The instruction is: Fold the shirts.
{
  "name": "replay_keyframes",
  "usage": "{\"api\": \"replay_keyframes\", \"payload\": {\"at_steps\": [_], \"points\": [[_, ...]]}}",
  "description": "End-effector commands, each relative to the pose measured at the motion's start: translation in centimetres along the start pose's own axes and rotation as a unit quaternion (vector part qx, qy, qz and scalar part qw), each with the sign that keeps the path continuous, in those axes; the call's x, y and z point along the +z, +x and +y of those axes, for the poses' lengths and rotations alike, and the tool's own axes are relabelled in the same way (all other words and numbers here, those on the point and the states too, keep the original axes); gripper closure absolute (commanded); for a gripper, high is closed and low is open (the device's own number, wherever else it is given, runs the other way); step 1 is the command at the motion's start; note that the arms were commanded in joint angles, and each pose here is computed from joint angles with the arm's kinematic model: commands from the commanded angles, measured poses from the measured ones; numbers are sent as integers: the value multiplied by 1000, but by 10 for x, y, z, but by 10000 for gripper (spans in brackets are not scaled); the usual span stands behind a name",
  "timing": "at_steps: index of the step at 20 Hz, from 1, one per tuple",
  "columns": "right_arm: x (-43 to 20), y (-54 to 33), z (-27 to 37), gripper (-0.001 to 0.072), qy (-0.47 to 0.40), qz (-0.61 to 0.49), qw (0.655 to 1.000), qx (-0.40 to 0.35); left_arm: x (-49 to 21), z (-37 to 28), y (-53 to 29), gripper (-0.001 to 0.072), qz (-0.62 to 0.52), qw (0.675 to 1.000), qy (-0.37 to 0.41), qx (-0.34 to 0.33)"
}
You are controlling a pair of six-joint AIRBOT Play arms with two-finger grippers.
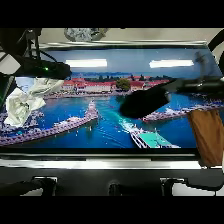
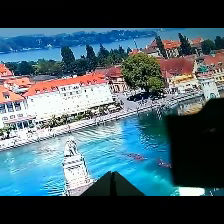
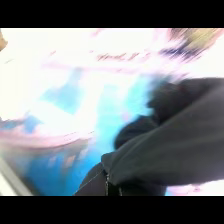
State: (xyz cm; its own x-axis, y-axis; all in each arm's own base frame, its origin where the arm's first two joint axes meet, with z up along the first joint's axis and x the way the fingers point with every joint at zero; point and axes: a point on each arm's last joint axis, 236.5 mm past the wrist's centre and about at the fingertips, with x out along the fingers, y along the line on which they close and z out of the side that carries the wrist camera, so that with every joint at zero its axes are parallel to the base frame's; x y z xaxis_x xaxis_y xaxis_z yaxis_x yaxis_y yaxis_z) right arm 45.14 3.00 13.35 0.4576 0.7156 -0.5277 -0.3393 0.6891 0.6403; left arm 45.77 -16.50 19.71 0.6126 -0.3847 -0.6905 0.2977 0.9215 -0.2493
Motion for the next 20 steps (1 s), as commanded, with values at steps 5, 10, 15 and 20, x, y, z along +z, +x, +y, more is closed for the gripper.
{"api": "replay_keyframes", "payload": {"at_steps": [5, 10, 15, 20], "points": [[36, -170, -71, 673, 45, -108, 979, -169, -3, 3, 7, 674, 7, 1000, 5, 3], [40, -247, -121, 673, 85, -202, 944, -247, -3, 3, 7, 674, 7, 1000, 5, 2], [27, -259, -125, 673, 101, -196, 943, -249, -3, 3, 7, 674, 7, 1000, 5, 2], [-49, -271, -109, 673, 160, -84, 953, -242, -3, 3, 7, 674, 7, 1000, 11, 2]]}}
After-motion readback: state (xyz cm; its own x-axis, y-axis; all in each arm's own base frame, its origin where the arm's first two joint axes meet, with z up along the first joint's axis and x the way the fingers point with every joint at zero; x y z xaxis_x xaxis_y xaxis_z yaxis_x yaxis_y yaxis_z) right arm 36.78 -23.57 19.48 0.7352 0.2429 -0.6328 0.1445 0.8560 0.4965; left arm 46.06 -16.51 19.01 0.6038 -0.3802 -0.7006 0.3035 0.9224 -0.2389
